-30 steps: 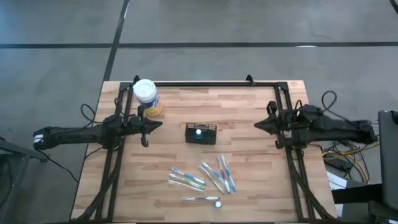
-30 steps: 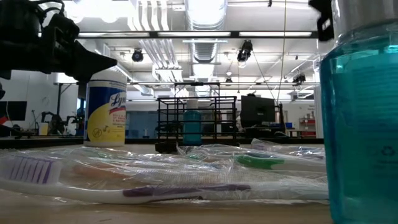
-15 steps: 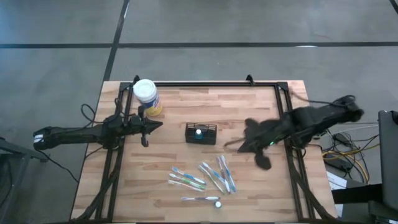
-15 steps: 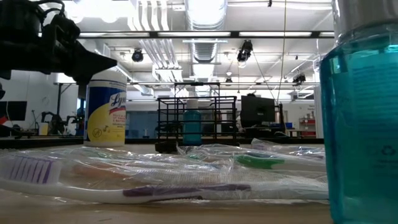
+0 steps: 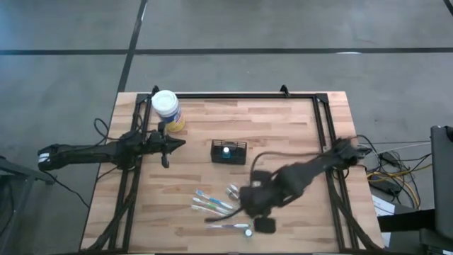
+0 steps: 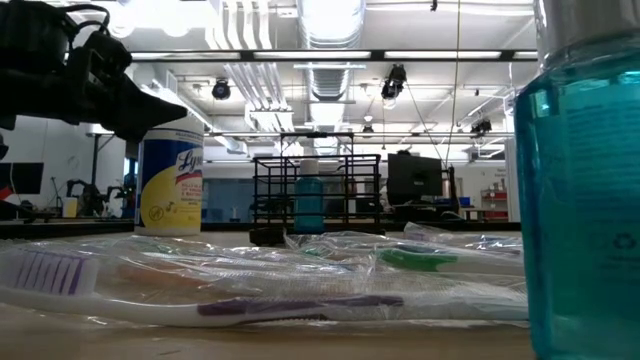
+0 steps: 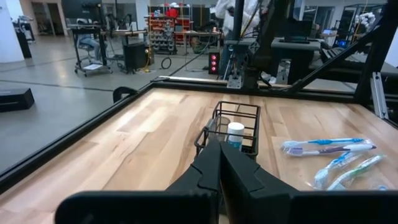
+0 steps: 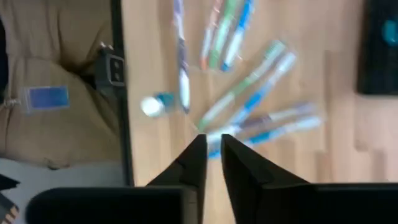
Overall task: Pick & Place toothbrushing station
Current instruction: Put the mouthwash into the mesh organizer
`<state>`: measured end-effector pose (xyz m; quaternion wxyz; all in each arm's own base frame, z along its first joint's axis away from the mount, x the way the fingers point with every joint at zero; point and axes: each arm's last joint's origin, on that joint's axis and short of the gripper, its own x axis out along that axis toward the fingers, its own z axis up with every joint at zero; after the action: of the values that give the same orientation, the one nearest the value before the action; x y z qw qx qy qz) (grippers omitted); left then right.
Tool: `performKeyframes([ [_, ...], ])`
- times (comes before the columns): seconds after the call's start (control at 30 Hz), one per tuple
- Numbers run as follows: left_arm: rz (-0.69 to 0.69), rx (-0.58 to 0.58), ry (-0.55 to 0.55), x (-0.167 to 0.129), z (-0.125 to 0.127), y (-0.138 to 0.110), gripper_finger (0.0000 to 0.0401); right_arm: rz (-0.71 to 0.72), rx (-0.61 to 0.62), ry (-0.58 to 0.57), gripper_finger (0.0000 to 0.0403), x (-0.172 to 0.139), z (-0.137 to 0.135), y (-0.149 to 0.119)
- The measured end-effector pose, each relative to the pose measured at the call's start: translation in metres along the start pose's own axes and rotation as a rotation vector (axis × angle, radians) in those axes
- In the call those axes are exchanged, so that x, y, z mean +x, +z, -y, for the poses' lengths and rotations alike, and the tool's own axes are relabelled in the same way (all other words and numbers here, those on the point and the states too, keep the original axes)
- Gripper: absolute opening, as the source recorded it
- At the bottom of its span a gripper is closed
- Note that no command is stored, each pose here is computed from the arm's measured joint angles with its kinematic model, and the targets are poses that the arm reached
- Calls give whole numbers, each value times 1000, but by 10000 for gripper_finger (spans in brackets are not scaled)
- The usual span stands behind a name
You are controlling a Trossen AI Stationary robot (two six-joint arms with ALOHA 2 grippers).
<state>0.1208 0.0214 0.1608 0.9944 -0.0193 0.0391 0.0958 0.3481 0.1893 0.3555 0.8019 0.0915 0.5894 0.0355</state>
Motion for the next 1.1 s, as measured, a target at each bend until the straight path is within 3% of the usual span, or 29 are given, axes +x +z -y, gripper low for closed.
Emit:
performKeyframes([
  [0.17, -13, -6, 0, 0, 0, -1, 7, 4, -38, 31, 116, 29, -27, 15],
  [0.3, -22, -14, 0, 0, 0, -2, 7, -2, 12, 82, 154, 47, -34, 15],
  [0.43, -45, -27, 1, 0, 0, -4, 7, -8, 49, 51, 180, 58, -40, 9],
  [1.1, -59, -49, 0, 0, 0, -6, 7, -43, 66, 18, 212, 108, -53, -14],
])
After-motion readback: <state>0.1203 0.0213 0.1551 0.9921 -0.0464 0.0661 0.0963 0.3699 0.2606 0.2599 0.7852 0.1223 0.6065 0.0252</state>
